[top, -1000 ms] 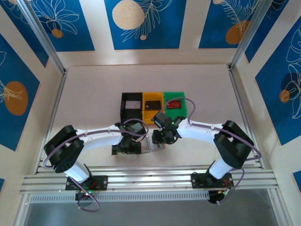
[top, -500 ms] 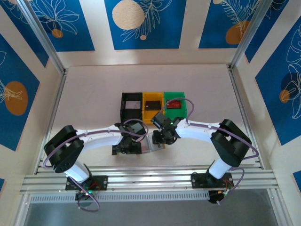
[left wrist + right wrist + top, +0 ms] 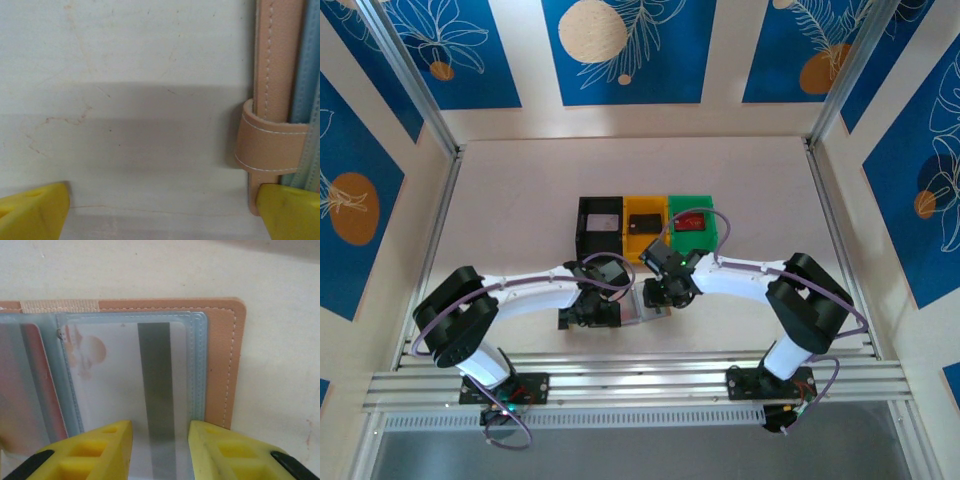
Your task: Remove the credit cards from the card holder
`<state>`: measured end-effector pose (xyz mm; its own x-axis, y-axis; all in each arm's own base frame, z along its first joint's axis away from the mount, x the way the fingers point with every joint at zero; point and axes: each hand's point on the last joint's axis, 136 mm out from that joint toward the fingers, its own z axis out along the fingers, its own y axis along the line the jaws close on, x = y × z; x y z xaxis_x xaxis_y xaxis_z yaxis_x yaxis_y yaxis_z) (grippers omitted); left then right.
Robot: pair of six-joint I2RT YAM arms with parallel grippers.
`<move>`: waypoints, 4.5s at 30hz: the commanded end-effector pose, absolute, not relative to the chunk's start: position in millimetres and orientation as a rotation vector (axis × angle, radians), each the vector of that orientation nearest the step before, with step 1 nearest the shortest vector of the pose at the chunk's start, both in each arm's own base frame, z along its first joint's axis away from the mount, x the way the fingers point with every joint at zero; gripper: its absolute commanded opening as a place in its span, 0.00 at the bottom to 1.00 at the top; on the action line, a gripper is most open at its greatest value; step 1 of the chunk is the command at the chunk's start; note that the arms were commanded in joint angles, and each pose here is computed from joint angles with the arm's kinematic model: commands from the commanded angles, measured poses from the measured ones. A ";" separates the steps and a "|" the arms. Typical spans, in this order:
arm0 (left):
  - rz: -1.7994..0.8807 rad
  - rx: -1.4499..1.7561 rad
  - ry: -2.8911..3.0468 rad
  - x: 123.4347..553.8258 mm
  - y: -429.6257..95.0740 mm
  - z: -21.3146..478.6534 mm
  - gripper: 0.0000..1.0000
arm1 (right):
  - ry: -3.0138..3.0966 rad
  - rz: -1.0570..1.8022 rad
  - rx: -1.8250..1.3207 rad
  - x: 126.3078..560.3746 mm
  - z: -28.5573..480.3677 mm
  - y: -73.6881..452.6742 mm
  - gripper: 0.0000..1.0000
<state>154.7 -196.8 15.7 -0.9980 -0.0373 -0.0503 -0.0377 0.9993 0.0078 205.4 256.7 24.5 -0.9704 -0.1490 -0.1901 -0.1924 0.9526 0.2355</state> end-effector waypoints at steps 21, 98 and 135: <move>0.077 -0.083 3.137 142.7 -183.3 -1.0 0.97 | 2.975 0.394 -0.360 193.7 18.6 273.7 0.36; 0.062 -0.075 3.141 141.4 -183.8 -2.7 0.97 | 2.978 0.380 -0.395 193.6 15.2 276.9 0.36; 0.050 -0.075 3.146 140.6 -184.9 -3.9 0.97 | 2.987 0.626 -0.457 180.4 17.6 302.5 0.38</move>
